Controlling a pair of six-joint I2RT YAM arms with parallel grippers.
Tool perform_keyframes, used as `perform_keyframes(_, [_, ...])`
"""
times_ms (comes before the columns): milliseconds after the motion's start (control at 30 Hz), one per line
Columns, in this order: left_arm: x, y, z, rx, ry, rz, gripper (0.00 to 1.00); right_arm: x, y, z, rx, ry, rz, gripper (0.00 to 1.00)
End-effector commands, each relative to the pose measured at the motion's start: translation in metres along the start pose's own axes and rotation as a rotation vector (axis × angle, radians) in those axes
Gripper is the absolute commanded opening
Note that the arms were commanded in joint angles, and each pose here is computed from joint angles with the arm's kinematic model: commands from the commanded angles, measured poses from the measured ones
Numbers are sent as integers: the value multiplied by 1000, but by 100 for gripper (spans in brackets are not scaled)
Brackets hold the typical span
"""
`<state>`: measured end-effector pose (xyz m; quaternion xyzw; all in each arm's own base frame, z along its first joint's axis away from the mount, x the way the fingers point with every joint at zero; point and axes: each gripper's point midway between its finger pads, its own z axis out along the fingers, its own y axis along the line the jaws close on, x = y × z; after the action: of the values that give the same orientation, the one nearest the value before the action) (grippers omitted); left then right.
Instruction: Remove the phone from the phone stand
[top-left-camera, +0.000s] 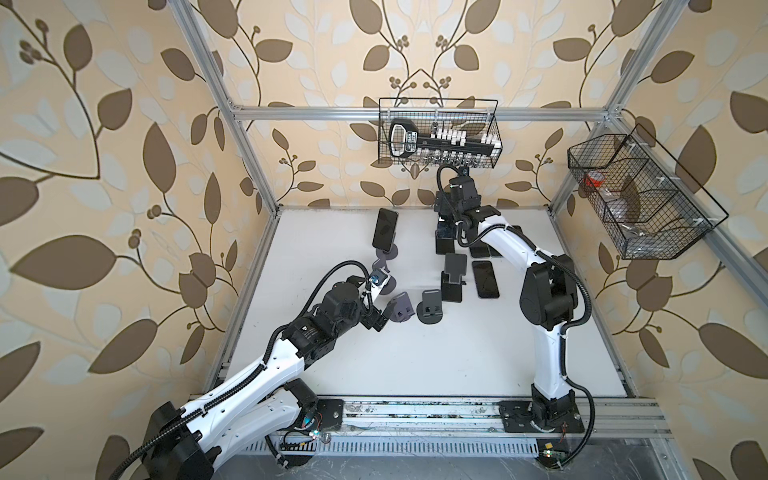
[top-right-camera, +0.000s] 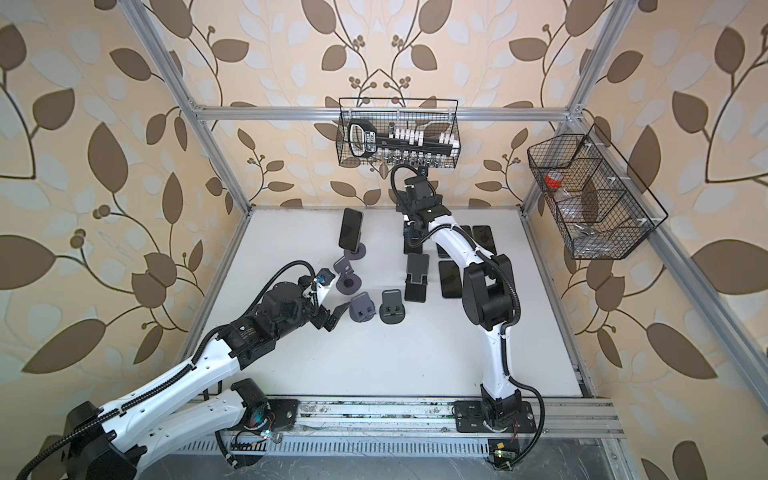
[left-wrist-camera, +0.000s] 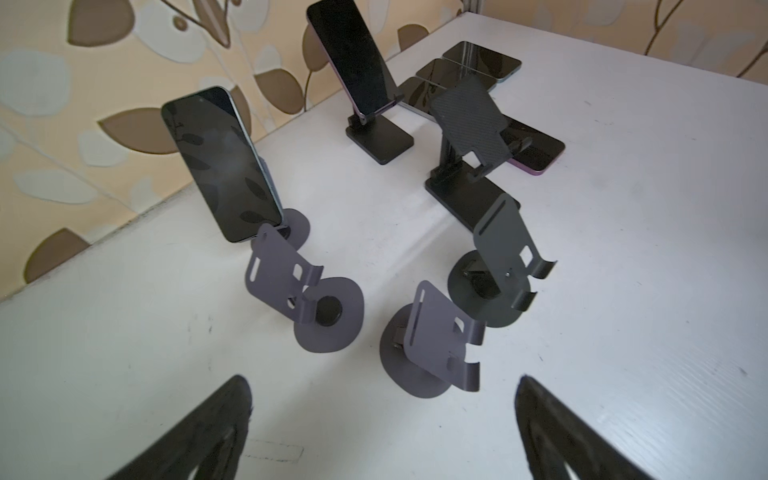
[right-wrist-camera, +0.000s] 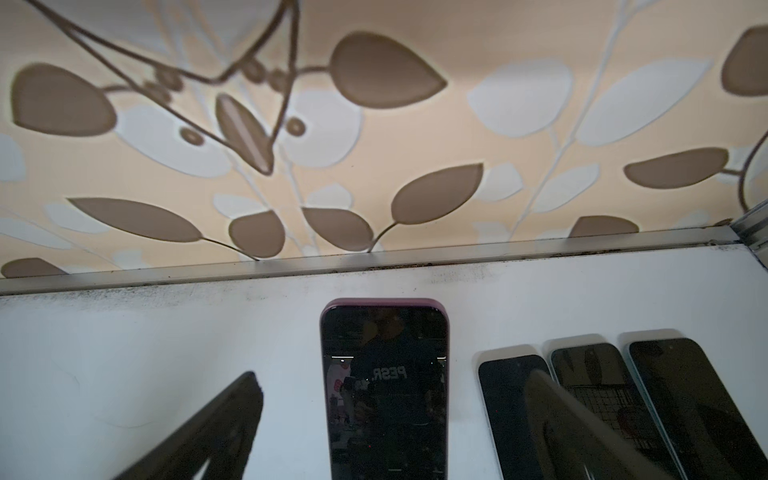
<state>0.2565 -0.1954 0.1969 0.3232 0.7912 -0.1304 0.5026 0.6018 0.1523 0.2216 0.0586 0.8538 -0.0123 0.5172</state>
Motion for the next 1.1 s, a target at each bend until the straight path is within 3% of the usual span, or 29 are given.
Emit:
perform_keyframes(0, [-24,-9,-4,67,-74,-10,99,9,6,9,-18,23,-37,100])
perform_keyframes(1067, [-33,-21,-9,137,-137,-29,99,19,-6,22,-26,57,-29,99])
